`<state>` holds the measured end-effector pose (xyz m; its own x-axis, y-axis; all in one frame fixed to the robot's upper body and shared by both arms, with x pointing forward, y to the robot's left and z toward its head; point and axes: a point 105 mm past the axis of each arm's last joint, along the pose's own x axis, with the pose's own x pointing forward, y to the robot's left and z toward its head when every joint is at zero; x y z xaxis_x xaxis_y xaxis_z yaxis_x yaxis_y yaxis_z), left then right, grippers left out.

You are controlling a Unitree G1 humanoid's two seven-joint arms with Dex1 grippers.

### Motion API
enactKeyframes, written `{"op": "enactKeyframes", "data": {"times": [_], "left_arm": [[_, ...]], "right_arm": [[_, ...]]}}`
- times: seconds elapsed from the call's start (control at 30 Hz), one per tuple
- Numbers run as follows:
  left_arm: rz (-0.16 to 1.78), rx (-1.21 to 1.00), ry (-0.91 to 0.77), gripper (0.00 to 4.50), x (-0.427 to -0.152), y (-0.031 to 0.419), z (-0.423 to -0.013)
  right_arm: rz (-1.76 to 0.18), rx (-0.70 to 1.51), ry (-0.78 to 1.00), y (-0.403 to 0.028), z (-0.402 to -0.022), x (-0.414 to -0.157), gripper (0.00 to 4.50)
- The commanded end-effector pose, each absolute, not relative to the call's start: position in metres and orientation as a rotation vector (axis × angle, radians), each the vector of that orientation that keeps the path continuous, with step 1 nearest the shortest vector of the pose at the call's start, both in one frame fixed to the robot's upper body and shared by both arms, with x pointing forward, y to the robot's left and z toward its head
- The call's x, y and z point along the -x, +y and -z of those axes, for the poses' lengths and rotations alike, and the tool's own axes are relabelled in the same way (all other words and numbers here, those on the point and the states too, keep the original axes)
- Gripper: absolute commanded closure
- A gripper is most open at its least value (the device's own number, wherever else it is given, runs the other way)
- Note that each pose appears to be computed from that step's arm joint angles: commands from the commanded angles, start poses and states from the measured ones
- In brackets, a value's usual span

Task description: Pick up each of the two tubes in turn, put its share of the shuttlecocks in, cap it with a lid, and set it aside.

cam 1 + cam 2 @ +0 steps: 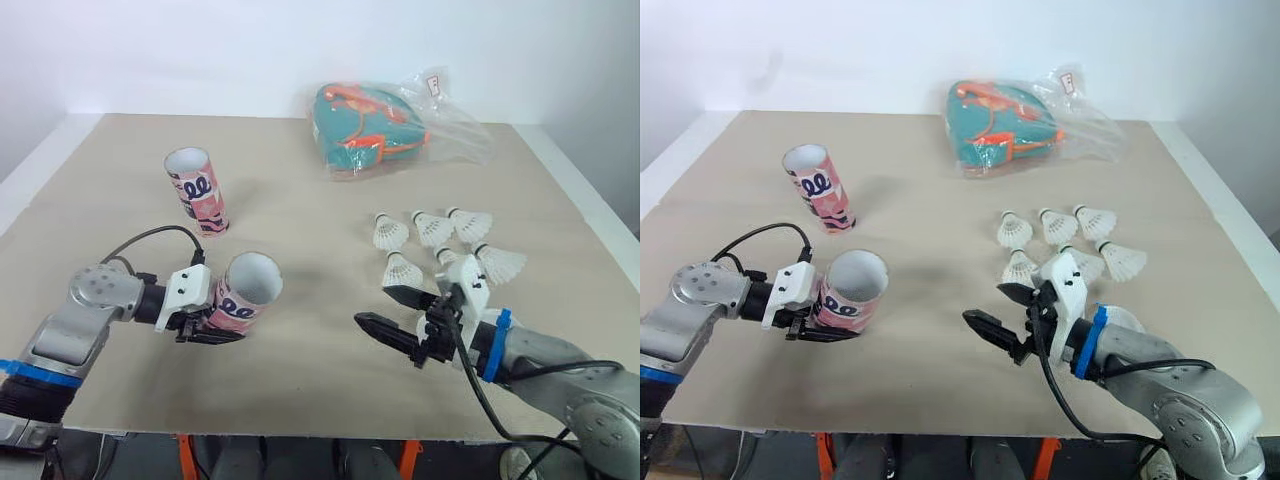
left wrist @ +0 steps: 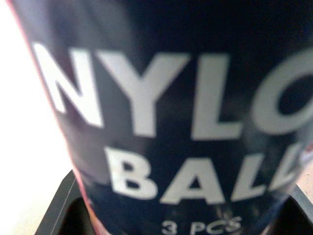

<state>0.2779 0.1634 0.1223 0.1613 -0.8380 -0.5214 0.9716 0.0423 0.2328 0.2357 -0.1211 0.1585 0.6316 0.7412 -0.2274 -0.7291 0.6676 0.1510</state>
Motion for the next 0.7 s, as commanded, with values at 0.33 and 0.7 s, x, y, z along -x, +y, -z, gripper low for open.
{"op": "enactKeyframes", "data": {"times": [0.33,0.7], "left_arm": [[1.546,-0.524,0.338,1.82,-0.28,0.149,-0.126],[1.572,-0.529,0.376,1.82,-0.277,0.151,-0.125]], "right_arm": [[-0.659,-0.012,0.262,-0.135,-0.142,-0.26,0.0],[-0.587,0.02,0.233,-0.14,-0.135,-0.285,0.0]]}}
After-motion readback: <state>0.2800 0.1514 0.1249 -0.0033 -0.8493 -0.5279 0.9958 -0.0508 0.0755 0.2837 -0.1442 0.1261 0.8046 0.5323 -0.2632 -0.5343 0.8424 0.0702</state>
